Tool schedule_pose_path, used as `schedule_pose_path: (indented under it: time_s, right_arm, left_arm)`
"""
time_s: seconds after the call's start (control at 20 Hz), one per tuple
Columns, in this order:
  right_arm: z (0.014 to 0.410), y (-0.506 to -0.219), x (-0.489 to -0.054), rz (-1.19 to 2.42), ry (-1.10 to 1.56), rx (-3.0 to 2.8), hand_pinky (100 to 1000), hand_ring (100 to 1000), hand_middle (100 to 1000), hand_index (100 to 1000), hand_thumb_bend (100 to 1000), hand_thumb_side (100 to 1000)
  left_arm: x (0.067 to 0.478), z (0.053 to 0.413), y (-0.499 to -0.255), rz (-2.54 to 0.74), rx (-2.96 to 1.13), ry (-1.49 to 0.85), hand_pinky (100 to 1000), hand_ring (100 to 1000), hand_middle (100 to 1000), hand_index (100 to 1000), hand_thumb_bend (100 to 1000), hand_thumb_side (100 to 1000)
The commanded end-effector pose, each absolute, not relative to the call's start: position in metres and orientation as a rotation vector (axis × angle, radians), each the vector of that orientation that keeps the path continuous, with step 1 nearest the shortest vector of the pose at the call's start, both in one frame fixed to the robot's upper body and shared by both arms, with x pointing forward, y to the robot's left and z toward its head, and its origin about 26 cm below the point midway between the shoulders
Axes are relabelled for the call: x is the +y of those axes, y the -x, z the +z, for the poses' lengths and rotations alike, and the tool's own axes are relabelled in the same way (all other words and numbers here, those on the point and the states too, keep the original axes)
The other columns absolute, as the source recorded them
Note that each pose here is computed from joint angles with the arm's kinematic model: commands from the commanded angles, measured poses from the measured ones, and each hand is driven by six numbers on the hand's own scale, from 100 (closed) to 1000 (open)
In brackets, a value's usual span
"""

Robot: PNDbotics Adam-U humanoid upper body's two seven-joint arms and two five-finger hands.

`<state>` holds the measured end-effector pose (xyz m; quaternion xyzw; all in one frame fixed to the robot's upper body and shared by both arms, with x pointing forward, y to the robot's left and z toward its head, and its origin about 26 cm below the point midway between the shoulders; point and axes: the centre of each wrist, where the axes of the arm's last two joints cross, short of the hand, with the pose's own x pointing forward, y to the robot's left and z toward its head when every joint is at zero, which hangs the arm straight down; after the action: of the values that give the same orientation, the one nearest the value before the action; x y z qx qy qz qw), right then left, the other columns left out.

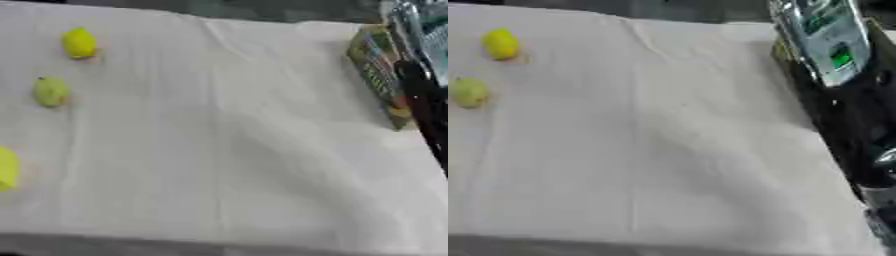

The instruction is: Pick up the objects with one hand, pass them to the other hand, and then place them into the box on the other side of the table.

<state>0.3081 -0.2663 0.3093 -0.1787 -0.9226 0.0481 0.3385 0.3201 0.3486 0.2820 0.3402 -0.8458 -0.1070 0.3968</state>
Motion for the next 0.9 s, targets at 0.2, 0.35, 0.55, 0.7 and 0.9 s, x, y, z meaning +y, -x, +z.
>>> schedule_pose_path:
  time_s: [0.2,0.35,0.55,0.7,0.9]
  right_arm:
    - [0.3128,-0.3045,-0.2667,0.106,0.473,-2.416,862,861,859,787,419,413]
    - [0.3127,-0.3043,-0.2665,0.110,0.470,-2.415,863,861,859,787,420,413]
    - [0.3125,-0.3040,-0.2662,0.123,0.468,-2.413,863,863,861,786,422,413]
    - [0.3119,-0.3043,-0.2663,0.124,0.469,-2.405,862,861,862,786,424,413]
    - [0.3122,-0.3040,-0.2651,0.124,0.464,-2.402,862,861,864,785,421,414]
  left_arm:
    - [0.3492,0.2809,-0.3233,-0.211,-2.196,-0.897,663,681,690,849,238,595]
    - [0.3500,0.2800,-0.3232,-0.213,-2.195,-0.901,663,681,689,847,234,591]
    - [0.3509,0.2801,-0.3226,-0.223,-2.192,-0.911,665,683,691,849,236,591]
    - [0.3504,0.2819,-0.3230,-0.262,-2.182,-0.914,673,693,704,858,247,500]
    - [0.3507,0.2872,-0.3242,-0.480,-2.078,-0.926,694,706,705,863,279,381]
